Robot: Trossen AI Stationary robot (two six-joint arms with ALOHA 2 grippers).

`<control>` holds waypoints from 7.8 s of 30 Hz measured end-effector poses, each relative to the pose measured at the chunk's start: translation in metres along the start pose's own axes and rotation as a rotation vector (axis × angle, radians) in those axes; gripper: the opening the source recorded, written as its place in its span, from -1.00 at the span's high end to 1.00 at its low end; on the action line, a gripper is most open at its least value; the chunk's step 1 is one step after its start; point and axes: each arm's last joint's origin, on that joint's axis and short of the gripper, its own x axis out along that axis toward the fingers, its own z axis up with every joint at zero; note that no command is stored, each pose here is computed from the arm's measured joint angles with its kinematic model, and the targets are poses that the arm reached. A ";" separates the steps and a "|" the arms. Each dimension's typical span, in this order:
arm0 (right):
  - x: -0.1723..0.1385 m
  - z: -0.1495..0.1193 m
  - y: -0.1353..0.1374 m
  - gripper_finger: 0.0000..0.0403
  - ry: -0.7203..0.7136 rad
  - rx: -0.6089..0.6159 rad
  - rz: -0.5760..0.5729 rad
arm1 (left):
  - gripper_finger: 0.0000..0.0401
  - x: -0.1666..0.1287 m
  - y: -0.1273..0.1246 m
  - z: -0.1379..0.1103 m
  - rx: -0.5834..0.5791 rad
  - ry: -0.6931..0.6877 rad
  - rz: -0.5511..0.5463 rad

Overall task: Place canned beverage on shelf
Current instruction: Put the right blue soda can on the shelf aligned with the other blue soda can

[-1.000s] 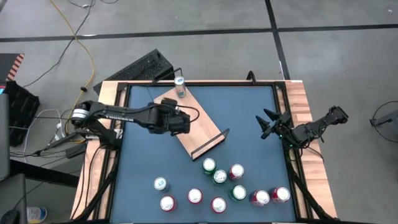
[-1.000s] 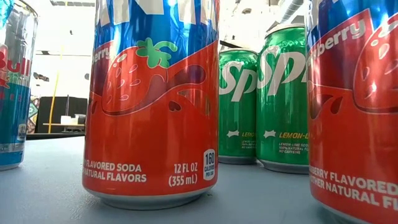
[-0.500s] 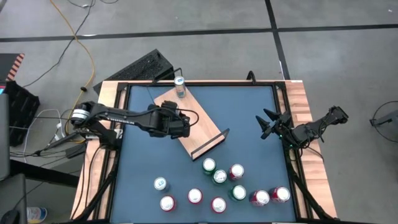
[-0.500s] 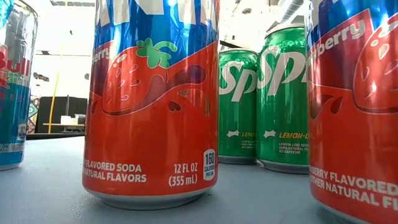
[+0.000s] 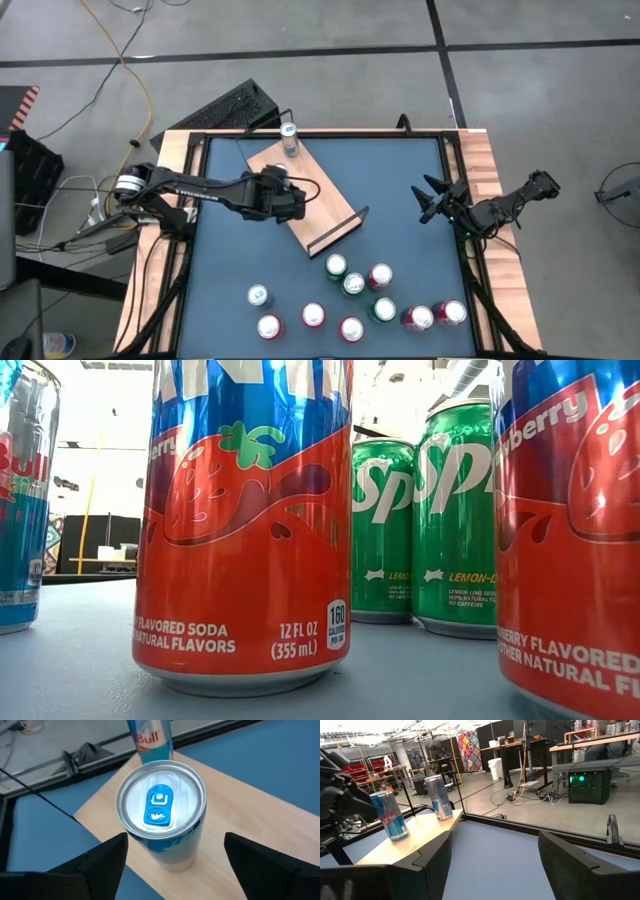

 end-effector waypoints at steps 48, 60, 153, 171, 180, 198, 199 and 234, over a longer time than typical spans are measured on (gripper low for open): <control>0.000 0.000 0.000 -0.40 0.000 0.001 0.001 | -0.85 -0.032 0.012 0.038 0.206 -0.275 -0.115; 0.000 0.000 0.000 -0.40 0.000 0.011 0.001 | -0.85 -0.010 0.018 -0.009 0.116 -0.437 -0.267; 0.000 0.000 -0.001 -0.40 -0.008 0.113 -0.034 | -0.14 0.068 0.180 0.059 0.570 -0.424 -0.816; 0.000 0.000 -0.002 -0.40 -0.016 0.112 -0.063 | -0.15 0.107 0.203 0.060 0.584 -0.429 -0.972; 0.000 0.000 -0.002 -0.40 -0.016 0.111 -0.063 | -0.16 0.121 0.199 0.062 0.600 -0.476 -0.970; 0.000 0.000 -0.002 -0.40 -0.016 0.111 -0.063 | -0.40 0.122 0.200 0.062 0.557 -0.445 -0.928; 0.000 0.000 -0.002 -0.40 -0.016 0.111 -0.063 | -0.40 0.122 0.199 0.062 0.558 -0.445 -0.929; 0.000 -0.001 -0.002 -0.40 -0.014 0.094 -0.062 | 0.45 -0.019 0.157 0.036 0.157 -0.367 -0.515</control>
